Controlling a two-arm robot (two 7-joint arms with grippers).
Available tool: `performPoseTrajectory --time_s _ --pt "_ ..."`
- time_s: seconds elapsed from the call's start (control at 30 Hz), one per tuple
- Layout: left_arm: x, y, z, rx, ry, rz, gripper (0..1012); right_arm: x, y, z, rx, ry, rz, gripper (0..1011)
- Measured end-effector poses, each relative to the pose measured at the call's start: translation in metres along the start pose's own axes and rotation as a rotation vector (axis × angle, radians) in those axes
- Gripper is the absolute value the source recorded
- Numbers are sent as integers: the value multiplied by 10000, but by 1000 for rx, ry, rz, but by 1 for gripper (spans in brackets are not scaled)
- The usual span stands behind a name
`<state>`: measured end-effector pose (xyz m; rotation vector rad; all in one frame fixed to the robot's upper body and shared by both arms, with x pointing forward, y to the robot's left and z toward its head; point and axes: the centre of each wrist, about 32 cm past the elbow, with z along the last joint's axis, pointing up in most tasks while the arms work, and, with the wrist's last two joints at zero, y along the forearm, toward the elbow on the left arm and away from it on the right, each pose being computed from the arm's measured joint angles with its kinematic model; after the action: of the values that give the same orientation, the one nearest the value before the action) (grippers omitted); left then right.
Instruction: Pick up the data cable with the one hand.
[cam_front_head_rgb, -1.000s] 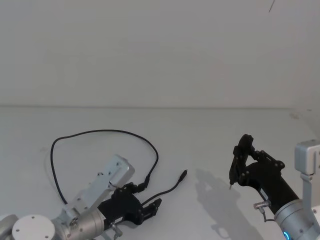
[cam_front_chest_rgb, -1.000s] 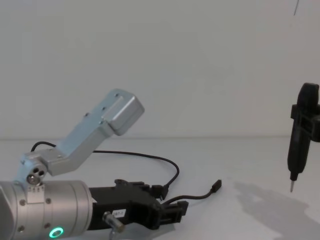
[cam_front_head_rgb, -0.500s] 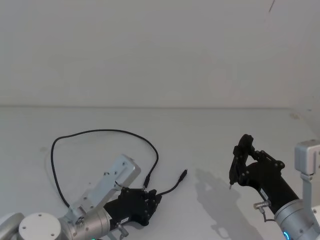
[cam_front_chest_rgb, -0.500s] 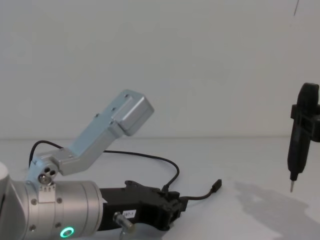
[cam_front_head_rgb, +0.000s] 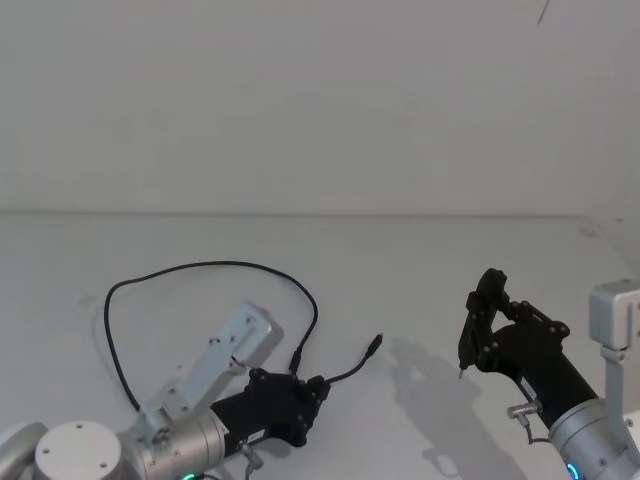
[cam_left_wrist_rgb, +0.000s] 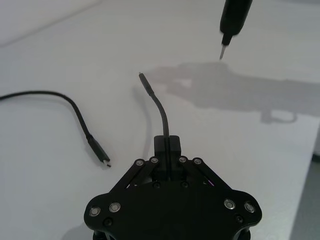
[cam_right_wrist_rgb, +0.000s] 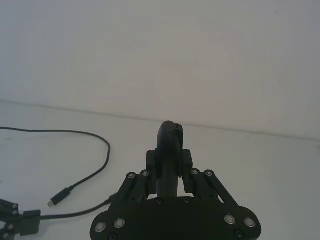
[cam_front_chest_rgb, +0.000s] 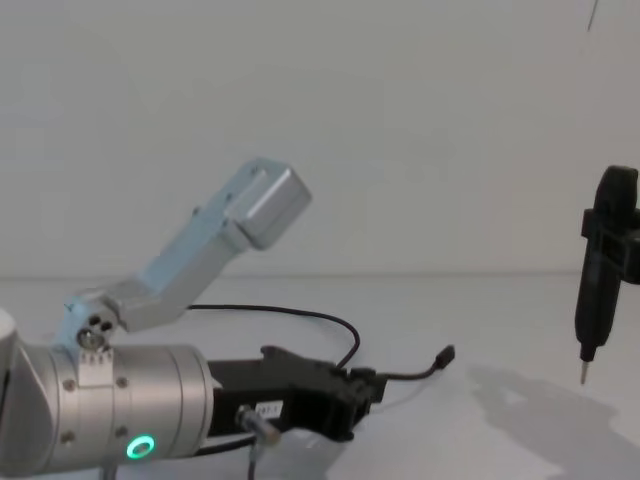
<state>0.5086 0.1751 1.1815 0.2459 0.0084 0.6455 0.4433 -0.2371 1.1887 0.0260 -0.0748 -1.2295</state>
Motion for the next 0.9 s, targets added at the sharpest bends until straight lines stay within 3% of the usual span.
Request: performPoseTrajectory --time_s 0.13,0.33,0.53,0.9 --pt "-3 40 70 -37 11 -10 40 0 0 0 0 0 0 279" --pt "5 191 170 -87 19 -35 40 0 0 0 0 0 0 279" --pt "5 299 229 -113 23 -57 40 -2 2 4 2 2 0 279" --pt "1 405 289 -136 26 -77 40 -48 80 112 48 43 19 279"
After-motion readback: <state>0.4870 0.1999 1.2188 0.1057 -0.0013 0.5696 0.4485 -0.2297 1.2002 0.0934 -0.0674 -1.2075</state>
